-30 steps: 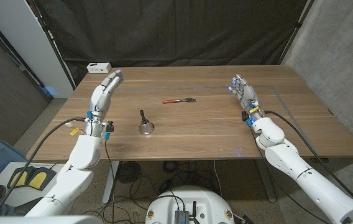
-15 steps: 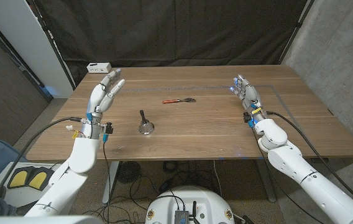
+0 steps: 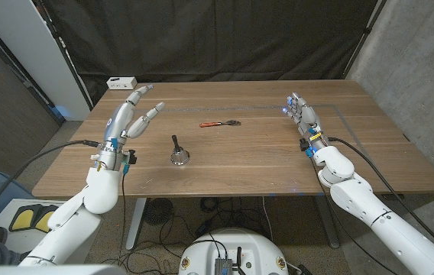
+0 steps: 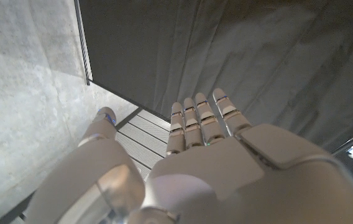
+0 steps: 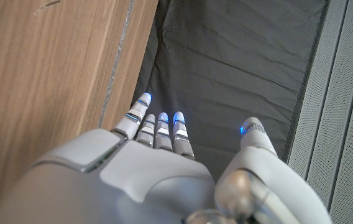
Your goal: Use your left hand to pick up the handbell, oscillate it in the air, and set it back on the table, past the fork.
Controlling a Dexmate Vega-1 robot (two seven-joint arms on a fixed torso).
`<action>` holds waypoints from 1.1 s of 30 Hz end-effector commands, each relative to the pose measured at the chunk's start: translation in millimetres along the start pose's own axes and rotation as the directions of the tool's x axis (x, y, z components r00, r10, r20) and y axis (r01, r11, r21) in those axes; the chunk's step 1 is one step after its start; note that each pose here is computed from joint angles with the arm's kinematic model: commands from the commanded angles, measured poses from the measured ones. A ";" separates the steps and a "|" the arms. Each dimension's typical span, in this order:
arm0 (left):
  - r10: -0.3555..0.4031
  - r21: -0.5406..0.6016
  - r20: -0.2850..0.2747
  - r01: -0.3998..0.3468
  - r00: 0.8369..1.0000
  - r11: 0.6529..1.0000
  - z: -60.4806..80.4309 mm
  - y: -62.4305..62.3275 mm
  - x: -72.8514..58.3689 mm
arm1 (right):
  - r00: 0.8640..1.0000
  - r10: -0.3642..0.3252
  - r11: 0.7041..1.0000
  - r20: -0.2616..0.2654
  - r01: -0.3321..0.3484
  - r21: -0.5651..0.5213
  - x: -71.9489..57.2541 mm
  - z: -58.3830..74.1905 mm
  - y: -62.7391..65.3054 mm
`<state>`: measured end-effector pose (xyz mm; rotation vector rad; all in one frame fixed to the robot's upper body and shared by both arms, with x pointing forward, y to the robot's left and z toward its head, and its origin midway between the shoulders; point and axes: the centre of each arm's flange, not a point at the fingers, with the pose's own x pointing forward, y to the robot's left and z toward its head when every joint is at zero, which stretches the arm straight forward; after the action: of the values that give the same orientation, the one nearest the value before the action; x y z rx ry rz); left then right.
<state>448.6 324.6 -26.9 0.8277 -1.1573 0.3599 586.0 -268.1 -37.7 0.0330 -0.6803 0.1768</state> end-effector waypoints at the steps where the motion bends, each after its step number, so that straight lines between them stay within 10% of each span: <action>1: -0.090 0.173 -0.023 0.092 0.996 0.981 12.0 4.3 11.1 | 1.000 0.009 1.000 -0.020 -0.009 0.007 0.8 -5.1 -0.2; 23: -0.326 0.378 -0.122 0.348 0.937 0.858 31.0 12.9 41.2 | 0.999 0.018 1.000 -0.029 -0.018 0.015 -2.7 -11.4 4.4; 33: -0.457 0.449 -0.171 0.482 0.873 0.753 40.1 6.6 58.2 | 0.999 0.014 1.000 -0.035 -0.014 0.023 -6.8 -15.5 1.6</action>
<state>438.6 302.9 20.3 1.3446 -0.8808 0.3037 591.2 -262.7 -49.8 0.0390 -0.6480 0.2027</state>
